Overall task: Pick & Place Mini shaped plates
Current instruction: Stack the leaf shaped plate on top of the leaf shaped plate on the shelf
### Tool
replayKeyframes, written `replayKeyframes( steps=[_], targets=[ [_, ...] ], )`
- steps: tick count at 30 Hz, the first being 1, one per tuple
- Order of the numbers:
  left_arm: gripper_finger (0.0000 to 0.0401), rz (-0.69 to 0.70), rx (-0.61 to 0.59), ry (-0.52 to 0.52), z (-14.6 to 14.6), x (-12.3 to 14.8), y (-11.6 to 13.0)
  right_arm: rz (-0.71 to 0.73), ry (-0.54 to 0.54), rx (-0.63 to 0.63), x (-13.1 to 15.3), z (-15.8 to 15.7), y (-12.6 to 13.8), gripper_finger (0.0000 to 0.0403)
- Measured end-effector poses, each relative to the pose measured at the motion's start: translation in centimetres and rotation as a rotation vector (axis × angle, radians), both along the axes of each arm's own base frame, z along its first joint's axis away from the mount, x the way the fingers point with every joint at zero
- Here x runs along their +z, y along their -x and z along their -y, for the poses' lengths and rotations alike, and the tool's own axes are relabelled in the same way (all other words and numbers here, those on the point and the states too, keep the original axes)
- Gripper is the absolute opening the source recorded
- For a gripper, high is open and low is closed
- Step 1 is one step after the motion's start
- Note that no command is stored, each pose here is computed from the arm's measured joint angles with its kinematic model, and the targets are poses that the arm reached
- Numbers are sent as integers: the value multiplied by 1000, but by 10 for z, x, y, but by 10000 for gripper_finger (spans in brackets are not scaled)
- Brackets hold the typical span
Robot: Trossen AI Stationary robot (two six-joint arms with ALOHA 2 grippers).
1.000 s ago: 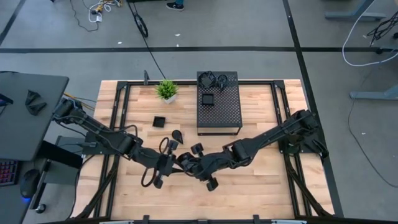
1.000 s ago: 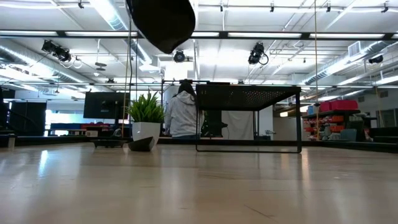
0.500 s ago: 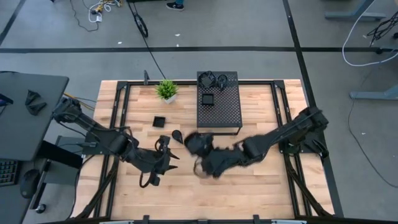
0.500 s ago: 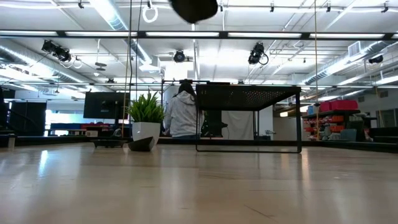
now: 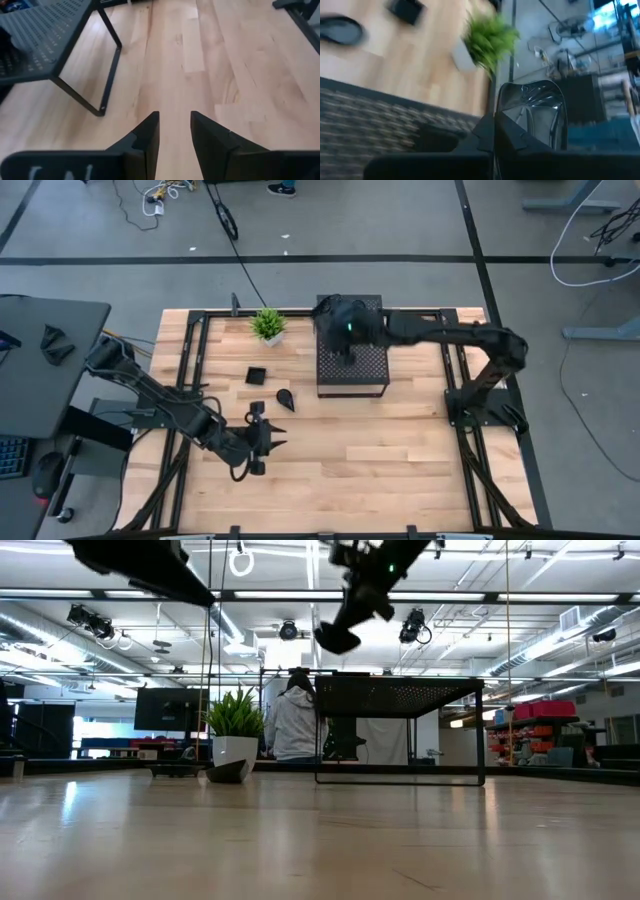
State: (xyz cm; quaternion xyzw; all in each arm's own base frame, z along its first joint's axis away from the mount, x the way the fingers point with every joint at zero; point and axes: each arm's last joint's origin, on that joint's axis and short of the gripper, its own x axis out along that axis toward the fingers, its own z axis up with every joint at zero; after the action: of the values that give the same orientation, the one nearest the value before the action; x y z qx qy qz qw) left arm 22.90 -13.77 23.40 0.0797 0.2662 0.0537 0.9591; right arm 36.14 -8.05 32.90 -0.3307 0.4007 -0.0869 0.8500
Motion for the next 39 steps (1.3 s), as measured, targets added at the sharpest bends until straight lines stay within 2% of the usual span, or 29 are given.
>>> replayKeyframes(
  steps=[6,13,19,29,39],
  targets=[
    [115,27,5,22,-3,-17,4,-26,-55,-40,-13,53,7,5],
    [115,29,7,20,-3,-18,4,-69,-72,-5,-25,76,9,7],
    [115,29,9,20,-4,-18,3,-118,-99,-27,-40,87,8,8],
    [115,35,18,17,-5,-17,3,-116,-98,-62,-41,99,13,11],
    [115,35,19,17,-5,-17,2,-126,-121,-84,-42,101,16,35]
  ],
)
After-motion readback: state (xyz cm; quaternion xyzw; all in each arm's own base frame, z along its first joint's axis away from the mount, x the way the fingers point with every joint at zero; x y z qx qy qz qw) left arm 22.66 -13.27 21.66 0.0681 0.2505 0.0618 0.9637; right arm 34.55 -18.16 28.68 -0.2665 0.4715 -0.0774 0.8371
